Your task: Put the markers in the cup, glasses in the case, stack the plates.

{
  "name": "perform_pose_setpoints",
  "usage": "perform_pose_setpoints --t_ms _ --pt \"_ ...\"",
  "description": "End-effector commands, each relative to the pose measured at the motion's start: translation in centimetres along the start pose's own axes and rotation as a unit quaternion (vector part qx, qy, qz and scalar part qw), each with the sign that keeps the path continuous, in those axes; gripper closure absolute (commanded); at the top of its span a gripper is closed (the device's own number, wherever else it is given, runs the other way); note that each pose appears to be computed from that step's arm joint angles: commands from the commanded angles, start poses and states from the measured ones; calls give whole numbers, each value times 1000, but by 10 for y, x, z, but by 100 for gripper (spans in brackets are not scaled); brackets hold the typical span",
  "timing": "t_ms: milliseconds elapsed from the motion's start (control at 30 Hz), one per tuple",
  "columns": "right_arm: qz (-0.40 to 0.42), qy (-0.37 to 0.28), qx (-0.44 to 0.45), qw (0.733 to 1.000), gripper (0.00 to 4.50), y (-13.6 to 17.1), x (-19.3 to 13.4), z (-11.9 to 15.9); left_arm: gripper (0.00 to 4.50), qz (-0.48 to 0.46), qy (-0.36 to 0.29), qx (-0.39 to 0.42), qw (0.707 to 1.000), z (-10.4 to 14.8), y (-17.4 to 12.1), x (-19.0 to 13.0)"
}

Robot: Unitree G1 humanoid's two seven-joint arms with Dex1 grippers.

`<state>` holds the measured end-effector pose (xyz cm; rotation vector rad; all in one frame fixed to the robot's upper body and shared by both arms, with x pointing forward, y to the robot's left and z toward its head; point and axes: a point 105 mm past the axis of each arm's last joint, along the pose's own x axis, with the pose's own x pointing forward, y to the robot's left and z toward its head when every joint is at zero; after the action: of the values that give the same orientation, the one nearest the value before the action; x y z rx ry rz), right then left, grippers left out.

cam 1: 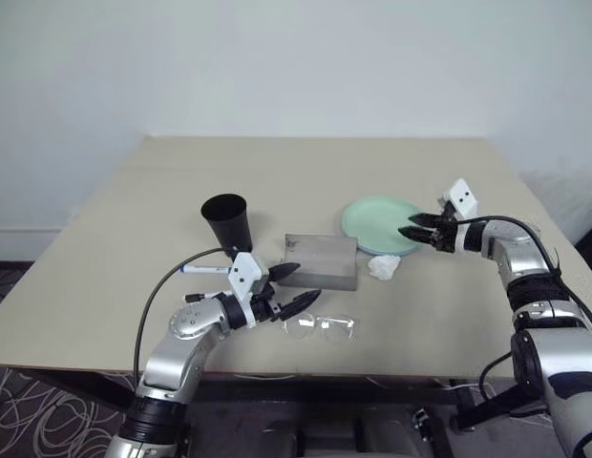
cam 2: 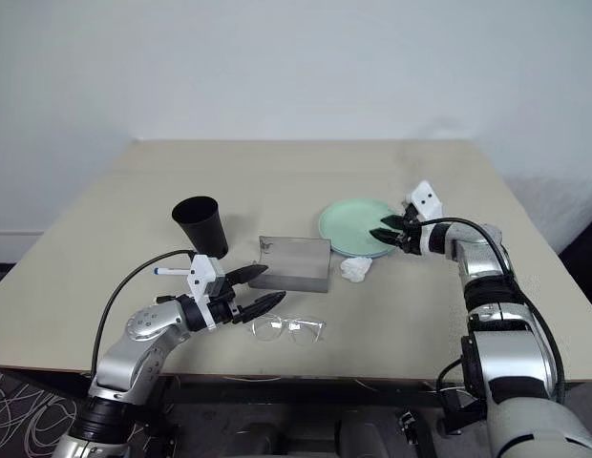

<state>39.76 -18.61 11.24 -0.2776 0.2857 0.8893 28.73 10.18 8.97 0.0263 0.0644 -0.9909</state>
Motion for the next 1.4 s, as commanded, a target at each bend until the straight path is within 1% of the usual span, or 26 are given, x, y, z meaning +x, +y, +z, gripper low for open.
perform_pose_setpoints --t_ms 33,67,100,133,400,500,700,833,867,967,1133,1267,1367,1400 --pt "37 -29 -24 999 106 14 -5 21 70 -1 -17 22 1000 14 3 0" --pt "47 -28 -24 998 78 19 -6 19 70 -2 -17 22 1000 14 3 0" --pt "58 -25 -26 998 36 25 -7 18 70 -2 -17 22 1000 14 4 -1" --pt "66 -21 -30 997 11 30 -8 16 70 -2 -16 22 1000 14 4 -1" --pt "96 12 -59 994 11 55 -3 2 70 -3 -15 22 1000 13 4 -1" --pt "95 27 -74 992 11 59 1 -6 70 -3 -15 21 1000 13 4 -1" --pt "92 32 -83 992 11 65 12 -15 70 -4 -15 20 1000 12 3 0" --pt "77 38 -91 992 11 63 20 -20 70 -4 -16 19 1000 12 3 1" --pt "74 40 -92 992 47 63 22 -22 70 -4 -16 19 1000 12 2 1" --pt "73 44 -94 992 132 62 24 -25 70 -3 -16 19 1000 12 2 1" --pt "64 60 -109 990 320 59 25 -32 70 -2 -15 19 1000 11 2 1" --pt "66 47 -108 991 448 57 23 -26 70 -2 -14 20 1000 11 3 1" --pt "64 18 -99 993 448 53 20 -11 70 -2 -14 21 1000 11 3 1" --pt "61 -1 -94 994 448 51 18 -2 70 -3 -14 21 1000 11 3 1"
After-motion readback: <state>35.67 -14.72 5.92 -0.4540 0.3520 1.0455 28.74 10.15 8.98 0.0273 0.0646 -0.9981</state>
